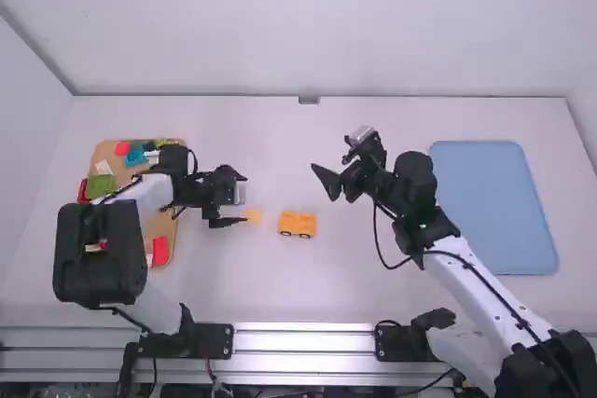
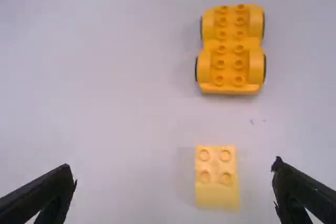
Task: Assemble lego blocks to make yellow taxi
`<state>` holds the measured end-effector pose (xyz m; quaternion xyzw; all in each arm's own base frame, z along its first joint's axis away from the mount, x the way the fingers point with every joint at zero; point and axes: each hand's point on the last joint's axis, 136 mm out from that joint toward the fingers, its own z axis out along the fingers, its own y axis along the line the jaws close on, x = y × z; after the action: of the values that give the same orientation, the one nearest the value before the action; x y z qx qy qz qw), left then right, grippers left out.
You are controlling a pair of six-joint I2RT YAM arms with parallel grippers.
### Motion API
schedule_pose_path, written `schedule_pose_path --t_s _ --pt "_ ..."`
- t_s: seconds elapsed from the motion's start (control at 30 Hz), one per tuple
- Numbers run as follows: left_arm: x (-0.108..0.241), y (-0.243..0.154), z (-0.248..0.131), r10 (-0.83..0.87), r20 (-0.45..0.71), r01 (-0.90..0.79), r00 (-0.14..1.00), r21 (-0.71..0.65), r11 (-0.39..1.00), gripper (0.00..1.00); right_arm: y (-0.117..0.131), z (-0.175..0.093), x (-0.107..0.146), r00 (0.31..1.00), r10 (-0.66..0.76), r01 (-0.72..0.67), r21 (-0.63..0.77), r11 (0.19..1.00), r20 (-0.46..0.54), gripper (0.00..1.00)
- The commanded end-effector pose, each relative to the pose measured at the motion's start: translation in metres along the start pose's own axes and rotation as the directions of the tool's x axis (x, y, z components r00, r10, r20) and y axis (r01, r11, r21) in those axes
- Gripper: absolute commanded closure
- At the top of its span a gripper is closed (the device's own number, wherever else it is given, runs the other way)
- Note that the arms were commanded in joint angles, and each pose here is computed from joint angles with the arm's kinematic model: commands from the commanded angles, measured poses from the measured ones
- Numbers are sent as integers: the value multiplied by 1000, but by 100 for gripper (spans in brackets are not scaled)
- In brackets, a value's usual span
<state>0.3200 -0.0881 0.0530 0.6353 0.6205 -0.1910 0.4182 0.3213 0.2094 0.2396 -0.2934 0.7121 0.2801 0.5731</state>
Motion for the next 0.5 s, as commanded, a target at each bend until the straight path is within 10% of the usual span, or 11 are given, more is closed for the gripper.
schedule_pose_path --t_s 0.0,0.47 --pt "-11 -13 5 -116 182 115 976 17 993 1 2 -3 -1 1000 0 0 -4 1000 5 2" --pt "32 -18 36 -207 171 188 963 117 975 1 13 0 2 1000 -7 6 -33 999 -7 2"
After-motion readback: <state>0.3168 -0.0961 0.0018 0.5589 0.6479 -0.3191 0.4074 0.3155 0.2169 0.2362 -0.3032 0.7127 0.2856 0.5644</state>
